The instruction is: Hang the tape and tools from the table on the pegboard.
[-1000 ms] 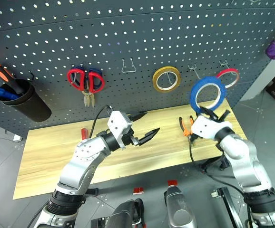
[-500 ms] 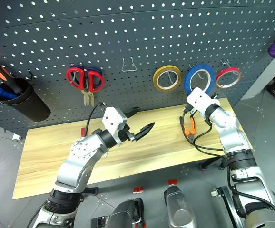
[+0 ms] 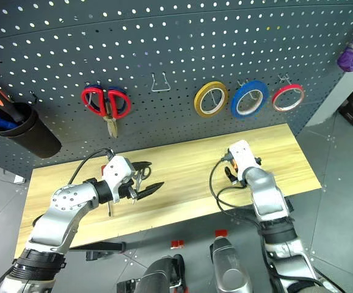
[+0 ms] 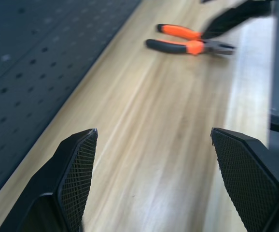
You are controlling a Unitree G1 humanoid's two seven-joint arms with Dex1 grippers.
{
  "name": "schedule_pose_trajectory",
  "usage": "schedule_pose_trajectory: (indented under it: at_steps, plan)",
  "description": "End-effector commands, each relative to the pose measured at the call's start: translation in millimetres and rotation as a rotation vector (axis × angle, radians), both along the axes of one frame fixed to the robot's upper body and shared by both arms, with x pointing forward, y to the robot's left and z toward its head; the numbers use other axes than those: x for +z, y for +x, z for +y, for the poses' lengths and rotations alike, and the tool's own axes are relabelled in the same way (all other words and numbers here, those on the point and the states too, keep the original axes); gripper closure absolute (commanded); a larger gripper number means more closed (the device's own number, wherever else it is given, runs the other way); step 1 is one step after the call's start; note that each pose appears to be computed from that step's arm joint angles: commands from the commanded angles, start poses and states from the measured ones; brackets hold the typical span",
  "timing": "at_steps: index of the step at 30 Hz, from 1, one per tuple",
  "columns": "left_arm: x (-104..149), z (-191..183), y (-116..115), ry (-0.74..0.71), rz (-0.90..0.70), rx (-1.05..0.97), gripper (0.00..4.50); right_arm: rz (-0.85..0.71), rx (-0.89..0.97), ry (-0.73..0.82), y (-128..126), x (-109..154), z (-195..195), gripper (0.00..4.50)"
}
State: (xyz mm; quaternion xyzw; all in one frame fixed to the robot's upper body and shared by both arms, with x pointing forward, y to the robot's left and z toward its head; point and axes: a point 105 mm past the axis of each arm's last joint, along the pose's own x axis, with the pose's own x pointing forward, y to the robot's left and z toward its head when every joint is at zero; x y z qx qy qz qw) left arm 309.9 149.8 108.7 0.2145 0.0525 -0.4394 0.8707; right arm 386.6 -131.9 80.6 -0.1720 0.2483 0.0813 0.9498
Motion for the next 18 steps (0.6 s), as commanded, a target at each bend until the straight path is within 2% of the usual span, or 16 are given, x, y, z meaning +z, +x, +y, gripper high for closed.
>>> schedule_pose_trajectory:
  at_steps: [1, 18]
  plan:
    - [8, -15, -2, -0.012, -0.026, -0.079, 0.54, 0.028, -0.078, -0.015, 11, -9, -5, 0.02]
    - [6, -17, -4, -0.026, -0.013, -0.069, 0.54, 0.175, -0.134, 0.2, 44, -41, 3, 0.02]
